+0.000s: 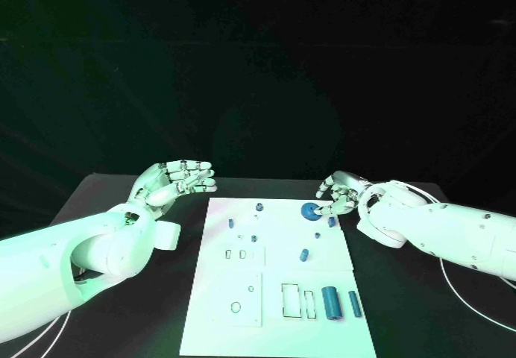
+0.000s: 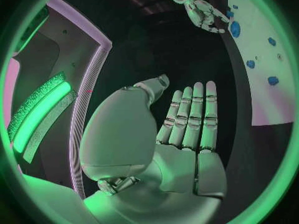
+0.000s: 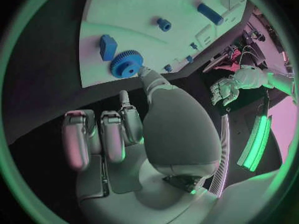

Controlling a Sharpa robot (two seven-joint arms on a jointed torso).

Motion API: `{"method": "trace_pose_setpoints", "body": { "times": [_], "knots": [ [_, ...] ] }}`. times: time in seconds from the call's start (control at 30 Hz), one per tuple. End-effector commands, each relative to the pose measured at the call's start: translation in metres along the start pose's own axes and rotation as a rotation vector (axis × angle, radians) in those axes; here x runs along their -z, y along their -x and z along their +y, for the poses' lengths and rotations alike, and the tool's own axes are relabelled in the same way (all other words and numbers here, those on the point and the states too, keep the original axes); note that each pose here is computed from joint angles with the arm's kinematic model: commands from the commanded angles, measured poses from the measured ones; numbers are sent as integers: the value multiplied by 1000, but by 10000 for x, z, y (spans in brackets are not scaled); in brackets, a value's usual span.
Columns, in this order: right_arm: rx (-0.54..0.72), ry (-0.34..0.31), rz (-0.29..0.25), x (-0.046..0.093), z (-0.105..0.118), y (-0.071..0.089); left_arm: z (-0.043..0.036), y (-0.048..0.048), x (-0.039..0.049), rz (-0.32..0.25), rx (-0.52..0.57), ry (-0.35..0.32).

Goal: Assemble the parts on the task board

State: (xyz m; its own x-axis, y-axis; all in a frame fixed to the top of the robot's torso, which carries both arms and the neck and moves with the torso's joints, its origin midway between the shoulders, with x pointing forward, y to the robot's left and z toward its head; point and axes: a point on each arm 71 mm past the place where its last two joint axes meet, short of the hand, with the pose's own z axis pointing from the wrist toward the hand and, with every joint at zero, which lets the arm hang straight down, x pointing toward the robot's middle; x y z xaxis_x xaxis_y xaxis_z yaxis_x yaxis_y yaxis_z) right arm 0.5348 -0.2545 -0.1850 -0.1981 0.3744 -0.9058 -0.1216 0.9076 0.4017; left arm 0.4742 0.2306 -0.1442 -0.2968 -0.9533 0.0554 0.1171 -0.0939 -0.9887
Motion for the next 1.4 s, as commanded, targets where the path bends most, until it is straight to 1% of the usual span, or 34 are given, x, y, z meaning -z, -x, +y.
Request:
{"method": "trace_pose_setpoints", "body": {
  "times": [0.03,0.47,0.77,1.13,1.33,1.4],
  "knots": [
    [-10,-18,36,-21,-10,-49,-12,-28,-5,19,14,-7],
    [-7,-18,53,-102,17,-177,-13,-27,-2,20,14,-6],
    [-3,-20,61,-123,16,-223,-15,-22,2,19,13,-6],
    [9,-18,61,-133,22,-237,-15,-20,3,19,13,-6],
    [36,-3,43,-132,52,-253,-15,-20,2,19,13,-5],
    [55,11,18,-127,74,-250,-15,-19,3,19,13,-5]
  ]
}}
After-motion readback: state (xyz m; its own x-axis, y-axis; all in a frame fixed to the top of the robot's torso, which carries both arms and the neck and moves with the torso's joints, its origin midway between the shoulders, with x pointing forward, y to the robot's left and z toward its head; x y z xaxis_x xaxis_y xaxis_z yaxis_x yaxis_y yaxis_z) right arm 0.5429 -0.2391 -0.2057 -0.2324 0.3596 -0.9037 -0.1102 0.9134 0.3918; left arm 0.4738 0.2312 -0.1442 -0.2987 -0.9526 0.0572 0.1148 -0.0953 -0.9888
